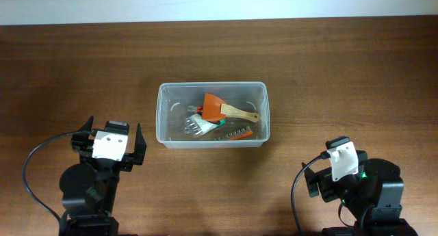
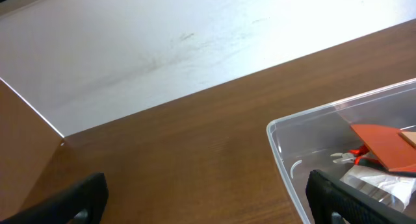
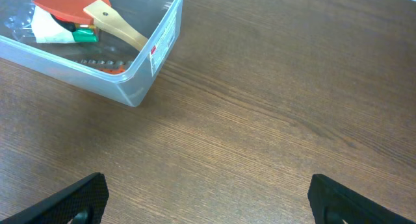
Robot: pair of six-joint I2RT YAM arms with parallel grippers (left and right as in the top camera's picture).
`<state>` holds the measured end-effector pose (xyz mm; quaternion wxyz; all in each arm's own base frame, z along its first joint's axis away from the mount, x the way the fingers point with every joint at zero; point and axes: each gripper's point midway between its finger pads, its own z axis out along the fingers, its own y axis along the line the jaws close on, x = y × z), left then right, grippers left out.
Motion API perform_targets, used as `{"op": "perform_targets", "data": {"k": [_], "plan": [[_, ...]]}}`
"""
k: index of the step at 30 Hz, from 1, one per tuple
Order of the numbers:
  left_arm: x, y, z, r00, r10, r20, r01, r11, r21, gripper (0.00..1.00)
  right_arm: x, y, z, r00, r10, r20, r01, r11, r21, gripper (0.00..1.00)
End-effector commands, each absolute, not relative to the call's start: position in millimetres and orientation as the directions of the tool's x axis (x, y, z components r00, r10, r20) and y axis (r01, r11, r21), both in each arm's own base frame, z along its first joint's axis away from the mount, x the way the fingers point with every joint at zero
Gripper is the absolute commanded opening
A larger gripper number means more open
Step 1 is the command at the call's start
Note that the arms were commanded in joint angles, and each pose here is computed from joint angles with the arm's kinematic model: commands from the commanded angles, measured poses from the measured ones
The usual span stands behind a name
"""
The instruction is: Pack container
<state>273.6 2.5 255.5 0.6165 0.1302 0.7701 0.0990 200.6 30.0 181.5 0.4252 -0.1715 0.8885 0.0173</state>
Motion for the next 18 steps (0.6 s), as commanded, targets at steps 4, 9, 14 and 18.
{"op": "perform_targets", "data": {"k": [4, 9, 14, 18], "plan": [[268.8, 5.9, 238.0, -0.275, 0.310, -0.910, 0.080, 0.951, 0.299, 0.99, 199.9, 29.5, 180.3, -0.581, -0.291, -0.760, -0.315, 0.941, -0.119, 0.99], [257.7, 5.4, 208.1, -0.390, 0.305, -0.869, 0.118, 0.952, 0.282, 0.99, 199.9, 29.5, 180.6, -0.580, -0.291, -0.761, -0.315, 0.941, -0.120, 0.99], [240.7, 4.7, 176.4, -0.513, 0.300, -0.804, 0.157, 0.954, 0.256, 0.99, 194.4, 30.5, 191.6, -0.530, -0.293, -0.796, -0.312, 0.940, -0.139, 0.99], [225.9, 4.1, 155.6, -0.594, 0.297, -0.748, 0.183, 0.955, 0.234, 0.99, 185.7, 30.4, 208.7, -0.448, -0.292, -0.845, -0.296, 0.940, -0.168, 0.99]]}}
